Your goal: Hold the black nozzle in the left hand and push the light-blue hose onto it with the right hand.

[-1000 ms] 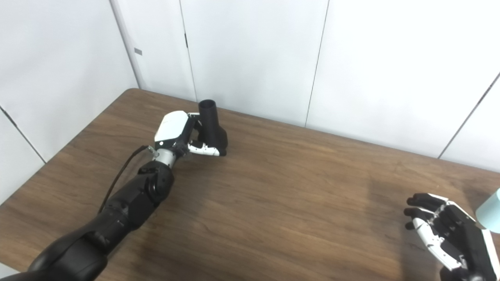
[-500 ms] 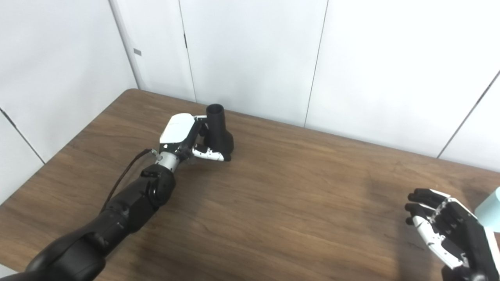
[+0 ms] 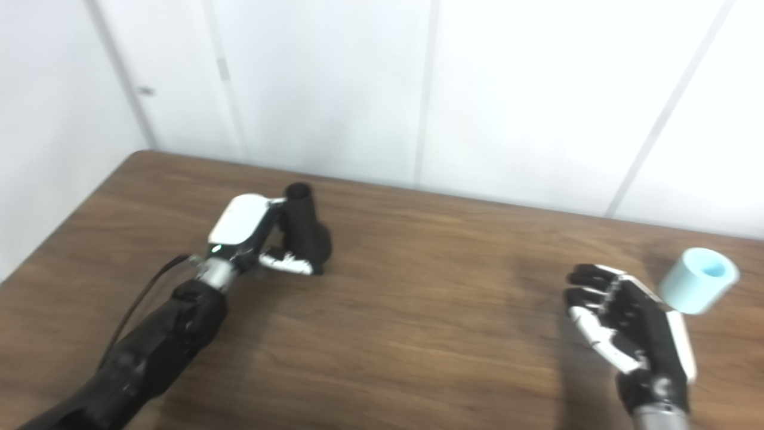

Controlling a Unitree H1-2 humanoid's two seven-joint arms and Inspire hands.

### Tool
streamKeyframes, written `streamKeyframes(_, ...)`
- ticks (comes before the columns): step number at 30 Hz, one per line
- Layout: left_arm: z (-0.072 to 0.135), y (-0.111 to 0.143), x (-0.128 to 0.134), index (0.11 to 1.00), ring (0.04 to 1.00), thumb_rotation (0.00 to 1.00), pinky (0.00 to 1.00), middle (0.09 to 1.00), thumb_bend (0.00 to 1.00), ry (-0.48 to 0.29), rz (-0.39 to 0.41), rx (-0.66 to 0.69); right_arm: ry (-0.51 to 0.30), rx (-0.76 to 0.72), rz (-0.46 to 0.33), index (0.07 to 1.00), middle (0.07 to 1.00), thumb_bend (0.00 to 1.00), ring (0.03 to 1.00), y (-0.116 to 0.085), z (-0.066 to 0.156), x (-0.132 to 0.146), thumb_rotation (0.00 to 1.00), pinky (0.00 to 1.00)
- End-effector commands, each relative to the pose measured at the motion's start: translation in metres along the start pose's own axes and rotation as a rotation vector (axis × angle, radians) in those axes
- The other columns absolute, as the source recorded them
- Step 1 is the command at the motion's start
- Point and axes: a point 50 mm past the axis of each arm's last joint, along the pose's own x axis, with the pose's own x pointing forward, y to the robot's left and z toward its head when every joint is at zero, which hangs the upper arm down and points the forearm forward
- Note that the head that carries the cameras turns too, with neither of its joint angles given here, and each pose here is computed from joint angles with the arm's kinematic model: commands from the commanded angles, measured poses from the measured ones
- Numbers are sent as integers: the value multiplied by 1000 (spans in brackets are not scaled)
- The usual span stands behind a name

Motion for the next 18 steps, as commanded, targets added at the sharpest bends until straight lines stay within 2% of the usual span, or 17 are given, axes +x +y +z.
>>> streamKeyframes(1,3,-33,-35,489,484,0,681,456,505,17,-62,-75,-87,-21,-17,613,619,243,583,-5,6,3,0,480)
streamKeyframes(4,8,-25,-35,486,485,0,656,457,505,-10,-63,-98,-80,-36,-11,607,614,297,575,-7,-5,4,0,476)
streamKeyframes(8,15,-20,-37,464,501,0,612,462,504,-42,-74,-131,-79,-29,-16,606,613,325,572,-8,-8,0,9,476)
streamKeyframes(9,18,-19,-38,471,485,0,546,467,505,-54,-77,-136,-82,-31,-19,608,615,335,575,-9,-9,-1,14,481)
streamKeyframes(11,25,-17,-39,508,400,0,310,461,501,-85,-77,-137,-88,-36,-28,608,616,341,576,-11,-9,-4,7,485)
streamKeyframes(12,27,-16,-40,518,370,0,240,460,499,-99,-78,-137,-91,-35,-37,606,616,343,576,-12,-10,-5,5,486)
streamKeyframes(18,41,-15,-43,524,337,0,177,444,496,-148,-87,-148,-114,-46,-71,610,617,350,570,-18,-8,-11,2,471)
